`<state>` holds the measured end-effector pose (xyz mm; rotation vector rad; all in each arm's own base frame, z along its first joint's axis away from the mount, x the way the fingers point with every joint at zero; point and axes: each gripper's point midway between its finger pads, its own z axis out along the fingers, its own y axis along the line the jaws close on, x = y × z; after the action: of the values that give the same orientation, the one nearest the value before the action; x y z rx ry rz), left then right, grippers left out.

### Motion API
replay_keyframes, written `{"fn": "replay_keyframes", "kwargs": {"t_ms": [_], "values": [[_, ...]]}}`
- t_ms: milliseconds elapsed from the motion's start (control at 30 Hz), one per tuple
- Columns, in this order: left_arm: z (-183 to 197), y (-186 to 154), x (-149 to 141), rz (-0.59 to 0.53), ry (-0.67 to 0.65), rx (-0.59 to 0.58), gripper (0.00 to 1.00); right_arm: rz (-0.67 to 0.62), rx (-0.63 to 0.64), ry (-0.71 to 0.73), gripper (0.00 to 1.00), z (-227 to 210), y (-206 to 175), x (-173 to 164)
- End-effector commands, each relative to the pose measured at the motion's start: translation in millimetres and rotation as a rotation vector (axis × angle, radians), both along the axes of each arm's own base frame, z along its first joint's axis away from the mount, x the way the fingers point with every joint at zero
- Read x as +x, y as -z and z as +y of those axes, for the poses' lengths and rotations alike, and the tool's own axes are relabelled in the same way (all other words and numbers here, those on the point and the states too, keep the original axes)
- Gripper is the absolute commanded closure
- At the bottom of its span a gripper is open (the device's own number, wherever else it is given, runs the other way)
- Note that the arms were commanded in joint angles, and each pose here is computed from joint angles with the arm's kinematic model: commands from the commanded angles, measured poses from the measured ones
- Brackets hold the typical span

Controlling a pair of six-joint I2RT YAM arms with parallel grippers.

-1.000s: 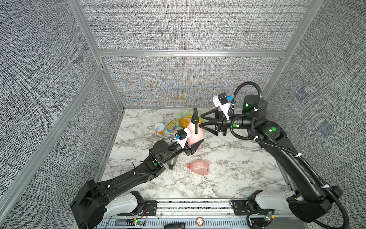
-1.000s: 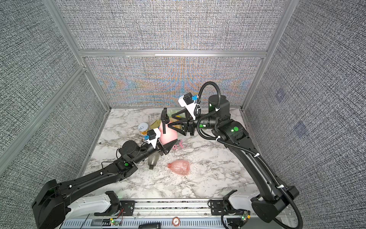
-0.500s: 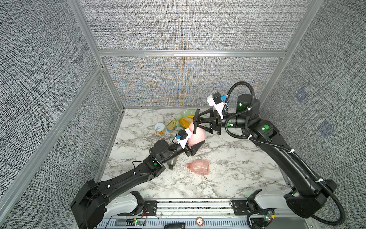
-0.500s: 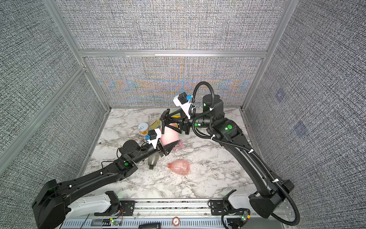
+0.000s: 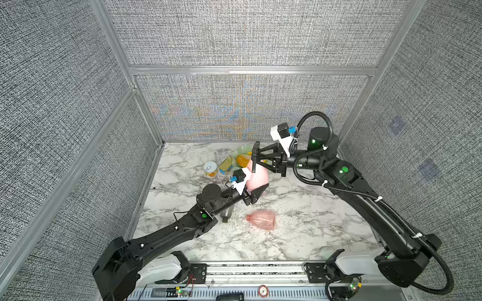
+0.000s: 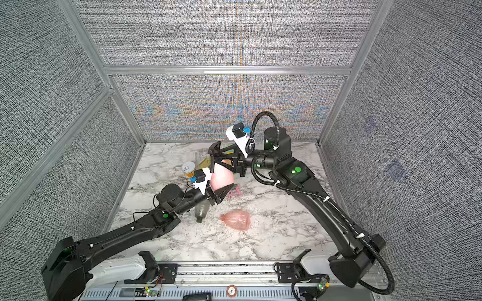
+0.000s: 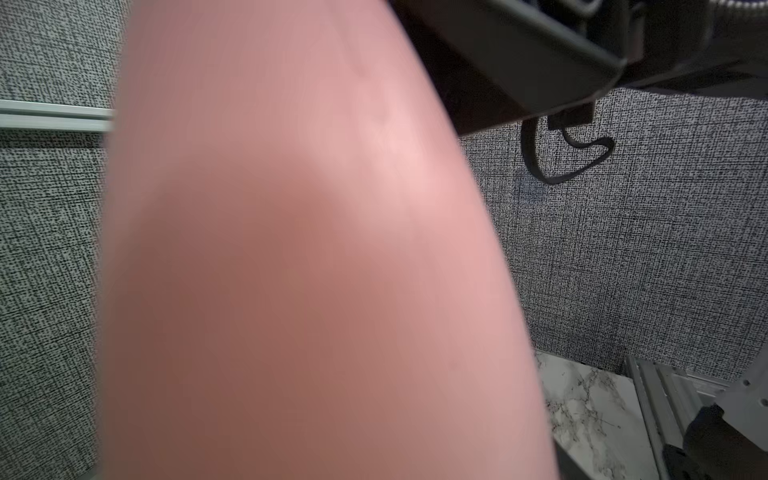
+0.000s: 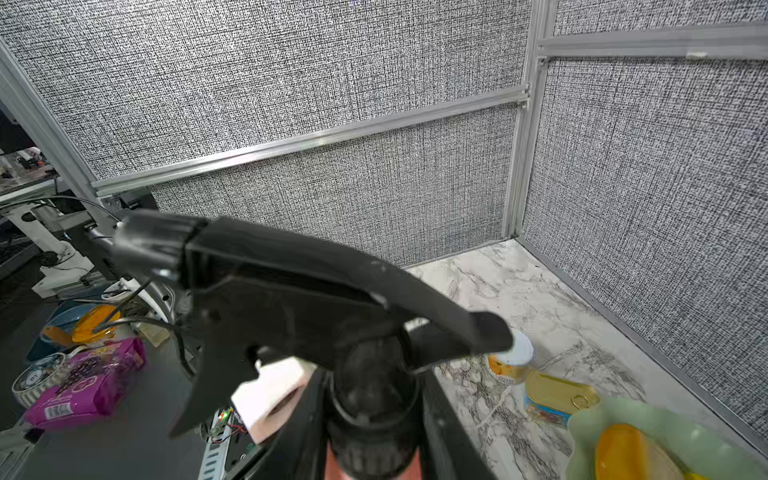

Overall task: Attach spray nozzles to spray bottles
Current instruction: Screw the spray nozzle on the spray bottle.

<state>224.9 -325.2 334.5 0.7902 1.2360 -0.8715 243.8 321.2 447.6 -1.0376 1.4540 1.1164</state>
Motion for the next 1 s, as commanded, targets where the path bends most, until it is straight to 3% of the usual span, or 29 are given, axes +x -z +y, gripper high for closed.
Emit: {"fn": "replay_keyframes", "kwargs": {"t_ms": [0,433,967], "values": [[3,-15,3,-0.050,-0.031,-0.022,0.30,0.092,-0.015,-0.006,0.78,3,14,-6],[13,-18,18,-0.061,-0.139,-0.006,0.30,0.104,-0.075,0.456,0.93,-11,46,37],[23,-18,29,-0.083,-0.232,-0.003,0.31,0.040,-0.094,0.768,0.97,-4,45,33]]}}
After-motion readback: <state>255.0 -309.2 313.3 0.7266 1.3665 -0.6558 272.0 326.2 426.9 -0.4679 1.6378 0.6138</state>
